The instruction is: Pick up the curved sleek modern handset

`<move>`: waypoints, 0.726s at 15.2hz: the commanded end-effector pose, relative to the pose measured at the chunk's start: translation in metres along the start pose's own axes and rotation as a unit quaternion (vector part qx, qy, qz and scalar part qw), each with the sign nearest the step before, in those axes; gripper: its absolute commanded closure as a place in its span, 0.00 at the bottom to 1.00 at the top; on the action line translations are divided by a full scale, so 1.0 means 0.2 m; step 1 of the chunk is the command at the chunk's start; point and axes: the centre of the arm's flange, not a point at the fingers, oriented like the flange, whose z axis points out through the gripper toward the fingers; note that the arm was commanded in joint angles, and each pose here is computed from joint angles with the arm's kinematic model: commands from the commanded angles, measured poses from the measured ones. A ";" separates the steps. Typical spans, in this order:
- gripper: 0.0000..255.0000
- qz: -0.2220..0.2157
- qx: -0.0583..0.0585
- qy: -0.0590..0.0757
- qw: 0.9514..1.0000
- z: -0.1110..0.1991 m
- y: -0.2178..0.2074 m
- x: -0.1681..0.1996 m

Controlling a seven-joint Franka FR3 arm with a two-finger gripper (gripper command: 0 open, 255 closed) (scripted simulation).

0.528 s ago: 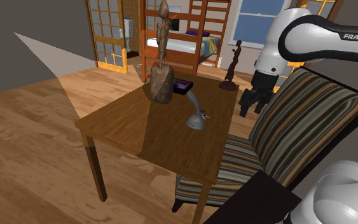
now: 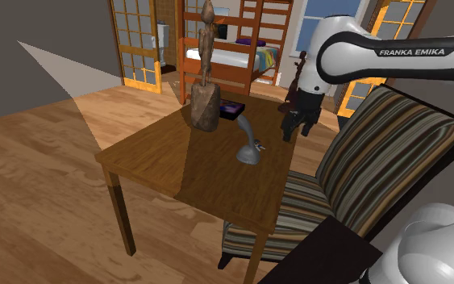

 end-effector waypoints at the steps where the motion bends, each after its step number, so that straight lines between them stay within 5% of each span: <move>1: 0.00 -0.009 -0.015 0.008 1.000 0.03 -0.02 0.13; 11: 0.00 -0.055 -0.088 0.047 0.994 0.14 -0.18 0.71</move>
